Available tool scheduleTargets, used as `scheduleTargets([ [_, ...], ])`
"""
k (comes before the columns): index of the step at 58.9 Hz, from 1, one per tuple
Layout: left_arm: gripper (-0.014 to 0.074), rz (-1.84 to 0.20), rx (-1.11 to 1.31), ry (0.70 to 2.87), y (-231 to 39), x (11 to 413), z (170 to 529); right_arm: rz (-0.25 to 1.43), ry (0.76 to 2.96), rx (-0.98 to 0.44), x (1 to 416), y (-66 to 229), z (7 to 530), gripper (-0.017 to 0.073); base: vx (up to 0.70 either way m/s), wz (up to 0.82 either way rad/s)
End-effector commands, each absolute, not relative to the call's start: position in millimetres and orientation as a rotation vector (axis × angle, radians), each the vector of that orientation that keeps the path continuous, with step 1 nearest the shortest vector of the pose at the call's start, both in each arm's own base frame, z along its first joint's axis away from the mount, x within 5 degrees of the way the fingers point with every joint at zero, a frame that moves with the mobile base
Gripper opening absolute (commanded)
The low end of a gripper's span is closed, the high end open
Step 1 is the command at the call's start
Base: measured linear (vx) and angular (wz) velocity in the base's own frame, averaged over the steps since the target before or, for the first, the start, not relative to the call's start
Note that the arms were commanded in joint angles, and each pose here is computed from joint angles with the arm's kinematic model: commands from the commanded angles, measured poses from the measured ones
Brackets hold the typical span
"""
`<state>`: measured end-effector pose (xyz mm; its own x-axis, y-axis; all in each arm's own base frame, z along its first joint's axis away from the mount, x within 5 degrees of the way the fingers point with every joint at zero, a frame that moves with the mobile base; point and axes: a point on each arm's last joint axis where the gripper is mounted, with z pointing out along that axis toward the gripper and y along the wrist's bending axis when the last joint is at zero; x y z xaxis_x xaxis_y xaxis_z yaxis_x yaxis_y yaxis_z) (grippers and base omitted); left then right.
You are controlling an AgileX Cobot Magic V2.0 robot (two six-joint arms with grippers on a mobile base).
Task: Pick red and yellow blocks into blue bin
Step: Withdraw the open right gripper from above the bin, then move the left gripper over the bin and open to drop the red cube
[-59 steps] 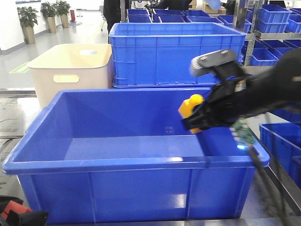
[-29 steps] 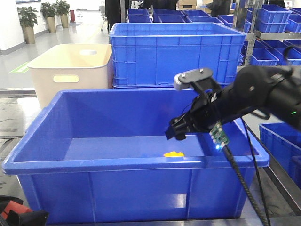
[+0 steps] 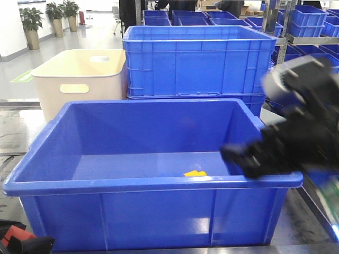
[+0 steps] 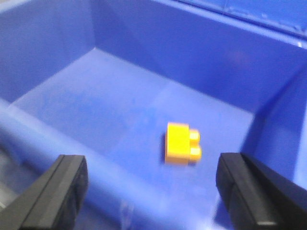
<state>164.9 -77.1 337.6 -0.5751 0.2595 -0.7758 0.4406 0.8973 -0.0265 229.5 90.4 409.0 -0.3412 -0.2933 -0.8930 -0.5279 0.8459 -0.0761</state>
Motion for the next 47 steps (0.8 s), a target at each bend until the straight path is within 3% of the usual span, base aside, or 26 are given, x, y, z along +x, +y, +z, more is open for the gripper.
scheduleTargets([
  [1, 0.0235, -0.303, 0.472, 2.106, -79, 165, 354, 0.265, 1.845, -0.553, 201, 79, 413, 0.0585, 0.0, 0.0],
  [20, 0.0235, -0.303, 0.472, 2.106, -79, 165, 354, 0.296, 1.934, -0.491, 140, 59, 356, 0.0585, 0.0, 0.0],
  [47, 0.0235, -0.303, 0.472, 2.106, -79, 165, 354, 0.211, 2.044, -0.43, 135, 48, 331, 0.0584, 0.0, 0.0],
])
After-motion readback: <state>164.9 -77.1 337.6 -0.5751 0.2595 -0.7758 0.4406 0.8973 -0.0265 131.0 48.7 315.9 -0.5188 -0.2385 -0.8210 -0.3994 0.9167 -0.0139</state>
